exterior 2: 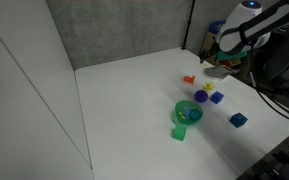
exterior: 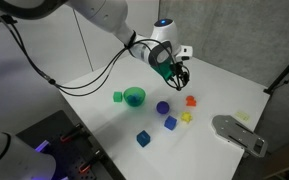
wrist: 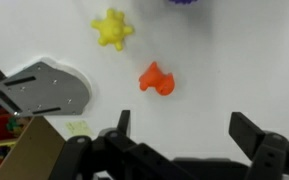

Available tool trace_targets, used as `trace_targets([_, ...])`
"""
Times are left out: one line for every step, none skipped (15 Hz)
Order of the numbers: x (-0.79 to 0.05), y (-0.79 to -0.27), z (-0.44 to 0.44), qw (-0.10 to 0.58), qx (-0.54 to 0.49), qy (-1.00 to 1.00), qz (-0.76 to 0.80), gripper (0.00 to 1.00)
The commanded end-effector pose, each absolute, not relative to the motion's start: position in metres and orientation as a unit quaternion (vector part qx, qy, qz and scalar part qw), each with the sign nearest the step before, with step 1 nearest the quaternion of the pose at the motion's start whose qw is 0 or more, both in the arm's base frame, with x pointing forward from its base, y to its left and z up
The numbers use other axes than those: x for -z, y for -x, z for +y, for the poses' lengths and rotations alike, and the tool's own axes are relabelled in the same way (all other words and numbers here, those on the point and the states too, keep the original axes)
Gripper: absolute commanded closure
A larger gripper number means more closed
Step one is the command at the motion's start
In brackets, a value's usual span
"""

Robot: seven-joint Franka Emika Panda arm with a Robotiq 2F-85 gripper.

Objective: Put the orange toy on the table then put the yellow toy in the bowl

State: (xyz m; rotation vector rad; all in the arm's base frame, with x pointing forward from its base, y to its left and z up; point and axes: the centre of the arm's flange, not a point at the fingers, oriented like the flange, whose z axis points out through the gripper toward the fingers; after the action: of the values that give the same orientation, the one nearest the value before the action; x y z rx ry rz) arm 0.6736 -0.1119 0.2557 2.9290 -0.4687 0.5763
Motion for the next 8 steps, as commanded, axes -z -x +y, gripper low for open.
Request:
trace_targets([-0.253, -0.688, -0.114, 0.018, -0.117, -0.979, -0.163, 0.00])
trace_targets([-0.251, -0.689, -0.113, 0.009, -0.099, -0.981, -0.166, 0.00])
trace_targets([-0.252, -0.692, -0.115, 0.003, -0.085, -0.982, -0.169, 0.00])
trace_targets([-0.251, -0.694, -0.117, 0.001, -0.073, -0.982, -0.172, 0.00])
trace_targets([-0.251, -0.698, -0.120, -0.003, -0.059, -0.983, -0.175, 0.00])
trace_targets([-0.250, -0.700, -0.125, -0.001, -0.050, -0.983, -0.177, 0.00])
trace_targets([-0.247, -0.703, -0.129, 0.001, -0.044, -0.983, -0.180, 0.00])
trace_targets([-0.244, -0.705, -0.134, 0.002, -0.040, -0.983, -0.182, 0.00])
